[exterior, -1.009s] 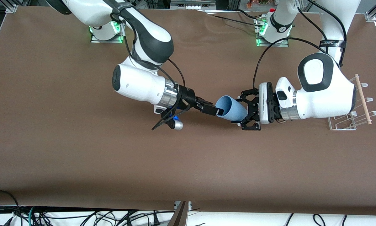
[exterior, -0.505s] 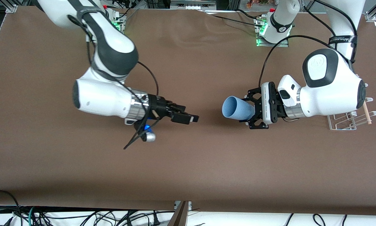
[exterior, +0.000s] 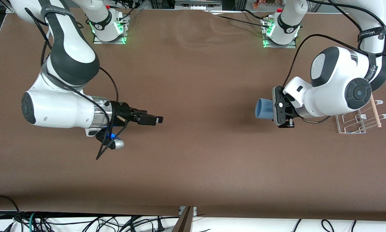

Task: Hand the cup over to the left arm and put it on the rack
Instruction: 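Open the right gripper and withdraw while the left gripper carries cup, then lower the cup into the wire rack with the left gripper, then open the left gripper and lift it away from the rack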

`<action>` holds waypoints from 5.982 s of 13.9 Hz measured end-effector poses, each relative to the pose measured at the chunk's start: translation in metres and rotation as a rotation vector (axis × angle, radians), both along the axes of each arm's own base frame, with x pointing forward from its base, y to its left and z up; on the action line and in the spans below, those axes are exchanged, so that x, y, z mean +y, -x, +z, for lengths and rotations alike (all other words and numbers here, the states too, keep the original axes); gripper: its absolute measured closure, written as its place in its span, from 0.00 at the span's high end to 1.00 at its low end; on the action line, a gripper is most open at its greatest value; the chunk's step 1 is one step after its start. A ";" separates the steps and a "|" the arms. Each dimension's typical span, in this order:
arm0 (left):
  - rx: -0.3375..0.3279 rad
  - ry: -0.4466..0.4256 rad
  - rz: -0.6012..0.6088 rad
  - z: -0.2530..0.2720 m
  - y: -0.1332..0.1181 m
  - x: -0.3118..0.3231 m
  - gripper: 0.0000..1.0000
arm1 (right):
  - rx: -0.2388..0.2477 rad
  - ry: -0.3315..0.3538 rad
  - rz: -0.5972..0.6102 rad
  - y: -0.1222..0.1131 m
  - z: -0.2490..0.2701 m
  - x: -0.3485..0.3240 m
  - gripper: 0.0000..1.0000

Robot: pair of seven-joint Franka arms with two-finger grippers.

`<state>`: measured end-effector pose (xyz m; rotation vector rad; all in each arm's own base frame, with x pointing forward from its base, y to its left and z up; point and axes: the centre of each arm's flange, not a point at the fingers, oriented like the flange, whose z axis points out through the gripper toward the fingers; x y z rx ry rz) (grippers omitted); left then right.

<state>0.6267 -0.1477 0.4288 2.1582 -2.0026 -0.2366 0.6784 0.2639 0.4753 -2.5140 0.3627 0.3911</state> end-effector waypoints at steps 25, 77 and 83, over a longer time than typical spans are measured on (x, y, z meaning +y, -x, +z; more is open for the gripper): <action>0.020 -1.452 0.234 -0.124 0.086 0.207 0.79 | -0.250 0.627 0.329 0.087 0.133 -0.214 1.00; -0.142 -0.189 1.439 0.133 0.067 0.125 1.00 | -0.255 0.623 0.360 0.086 0.133 -0.221 1.00; -0.150 -0.245 1.475 0.128 0.082 0.131 1.00 | -0.256 0.623 0.360 0.086 0.133 -0.221 1.00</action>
